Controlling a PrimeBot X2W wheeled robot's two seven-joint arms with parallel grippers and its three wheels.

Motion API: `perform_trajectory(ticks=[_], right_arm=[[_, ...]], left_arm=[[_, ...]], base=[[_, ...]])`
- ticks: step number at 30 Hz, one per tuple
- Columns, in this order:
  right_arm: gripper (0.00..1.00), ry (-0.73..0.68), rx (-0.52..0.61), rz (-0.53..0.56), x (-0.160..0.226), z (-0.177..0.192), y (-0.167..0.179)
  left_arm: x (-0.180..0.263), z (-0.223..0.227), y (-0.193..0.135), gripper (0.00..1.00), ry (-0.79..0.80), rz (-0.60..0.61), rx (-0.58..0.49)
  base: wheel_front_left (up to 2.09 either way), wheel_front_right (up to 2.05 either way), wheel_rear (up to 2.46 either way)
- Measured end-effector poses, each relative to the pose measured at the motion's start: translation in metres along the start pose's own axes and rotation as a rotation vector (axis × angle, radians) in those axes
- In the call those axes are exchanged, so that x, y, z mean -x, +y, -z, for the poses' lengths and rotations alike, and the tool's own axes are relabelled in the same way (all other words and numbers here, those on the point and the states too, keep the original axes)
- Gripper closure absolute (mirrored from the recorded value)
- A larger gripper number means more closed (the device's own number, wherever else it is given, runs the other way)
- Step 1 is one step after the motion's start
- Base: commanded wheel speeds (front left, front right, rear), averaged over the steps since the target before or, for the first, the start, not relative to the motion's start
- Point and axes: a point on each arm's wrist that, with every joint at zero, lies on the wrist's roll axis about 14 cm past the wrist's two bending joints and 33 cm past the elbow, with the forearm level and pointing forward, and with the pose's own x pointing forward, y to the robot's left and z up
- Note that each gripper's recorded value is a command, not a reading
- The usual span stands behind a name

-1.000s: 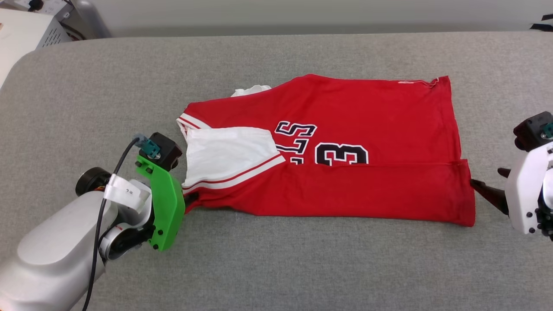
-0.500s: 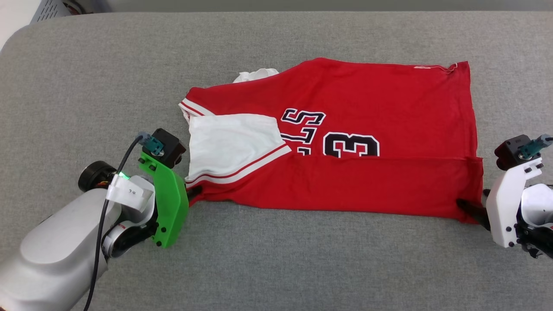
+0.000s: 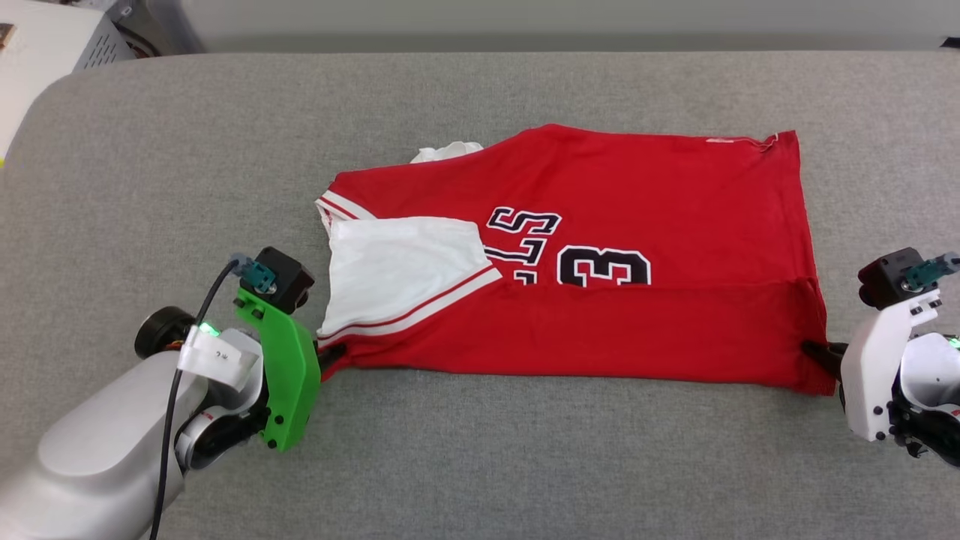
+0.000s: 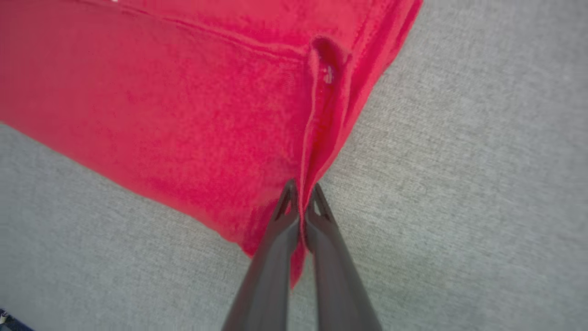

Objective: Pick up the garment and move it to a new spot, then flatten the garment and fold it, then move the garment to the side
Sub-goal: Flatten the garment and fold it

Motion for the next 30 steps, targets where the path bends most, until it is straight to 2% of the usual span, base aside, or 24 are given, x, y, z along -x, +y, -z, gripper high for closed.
perform_trajectory(ticks=[7, 13, 22, 30], right_arm=[[1.0, -0.138, 0.024, 0.012, 0.033, -0.024, 0.0], [1.0, -0.184, 0.032, 0.012, 0.056, -0.023, 0.004], [1.0, -0.148, -0.03, 0.019, 0.075, 0.014, 0.006], [1.0, -0.059, -0.121, 0.023, 0.074, 0.059, 0.009]], left_arm=[[0.024, -0.005, -0.013, 1.0, -0.05, 0.003, -0.022], [0.041, 0.002, -0.029, 1.0, -0.064, 0.013, -0.02], [0.049, 0.047, -0.053, 1.0, 0.002, 0.039, 0.057], [0.044, 0.08, -0.058, 1.0, 0.057, 0.04, 0.141]], base=[[0.0, 0.0, 0.0], [0.0, 0.0, 0.0], [0.0, 0.0, 0.0], [0.0, 0.0, 0.0]])
